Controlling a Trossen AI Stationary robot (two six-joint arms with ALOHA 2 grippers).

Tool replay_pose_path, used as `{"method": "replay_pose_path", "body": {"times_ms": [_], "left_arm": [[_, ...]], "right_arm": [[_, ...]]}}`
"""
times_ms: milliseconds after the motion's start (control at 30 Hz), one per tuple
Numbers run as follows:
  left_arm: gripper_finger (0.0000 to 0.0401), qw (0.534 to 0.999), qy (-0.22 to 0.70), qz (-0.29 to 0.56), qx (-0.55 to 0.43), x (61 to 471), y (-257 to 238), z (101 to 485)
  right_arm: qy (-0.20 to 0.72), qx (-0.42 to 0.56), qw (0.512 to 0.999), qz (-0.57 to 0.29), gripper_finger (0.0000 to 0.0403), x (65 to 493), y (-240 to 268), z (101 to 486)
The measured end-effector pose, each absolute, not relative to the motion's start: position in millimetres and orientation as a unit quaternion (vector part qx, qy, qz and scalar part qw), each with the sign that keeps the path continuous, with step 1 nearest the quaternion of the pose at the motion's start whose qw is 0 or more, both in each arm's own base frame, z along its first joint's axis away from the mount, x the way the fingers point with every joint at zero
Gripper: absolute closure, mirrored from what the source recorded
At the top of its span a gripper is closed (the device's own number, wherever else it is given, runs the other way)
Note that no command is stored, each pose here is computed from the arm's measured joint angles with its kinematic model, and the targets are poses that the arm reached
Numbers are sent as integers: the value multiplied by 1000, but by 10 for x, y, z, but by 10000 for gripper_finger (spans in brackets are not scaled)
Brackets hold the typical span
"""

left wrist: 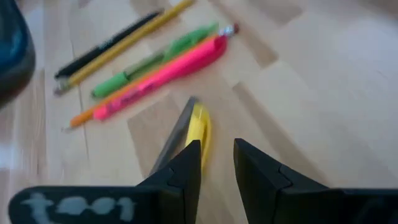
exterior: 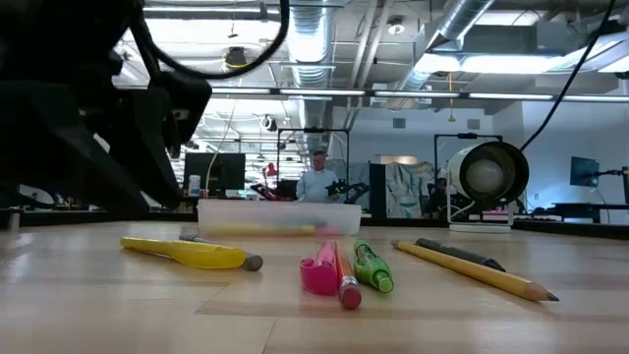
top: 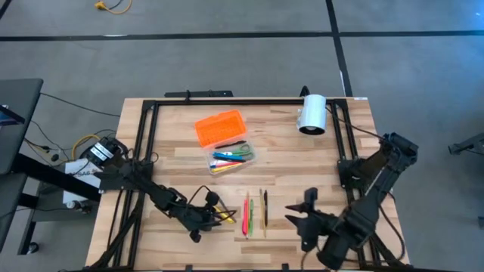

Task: Pick & place school supplies into a supply box
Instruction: Put the yellow pen into the supply box

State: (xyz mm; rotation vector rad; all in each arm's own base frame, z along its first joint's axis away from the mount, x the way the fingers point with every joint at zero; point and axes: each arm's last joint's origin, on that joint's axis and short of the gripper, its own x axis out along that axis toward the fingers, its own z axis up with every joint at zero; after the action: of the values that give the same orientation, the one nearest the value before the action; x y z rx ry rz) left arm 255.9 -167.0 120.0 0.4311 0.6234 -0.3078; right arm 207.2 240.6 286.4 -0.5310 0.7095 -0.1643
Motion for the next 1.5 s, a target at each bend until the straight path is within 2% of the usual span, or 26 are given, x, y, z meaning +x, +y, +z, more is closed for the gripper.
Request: {"method": "replay_pose_path", "body": {"times_ms": [200,467,867,1300,1500], "left_arm": [[314,907,351,-120,201,2572,-1528,1133],[314,905,366,-104,188,2615,-1421,1118],[315,896,413,-106,123,2632,-1293,1084],[377,890,434,-96,98,2568,-1348,1058],[374,890,436,-92,98,2564,-1343,1051]], "right_arm": [[312,-243,914,-89,276,1826,2534,2725],[279,-214,932,-91,276,1601,2633,2545],[258,-163,949,-75,276,1543,2712,2360],[258,-131,955,-67,276,1430,2703,2125],[259,-113,956,-76,276,1395,2660,2019]]}}
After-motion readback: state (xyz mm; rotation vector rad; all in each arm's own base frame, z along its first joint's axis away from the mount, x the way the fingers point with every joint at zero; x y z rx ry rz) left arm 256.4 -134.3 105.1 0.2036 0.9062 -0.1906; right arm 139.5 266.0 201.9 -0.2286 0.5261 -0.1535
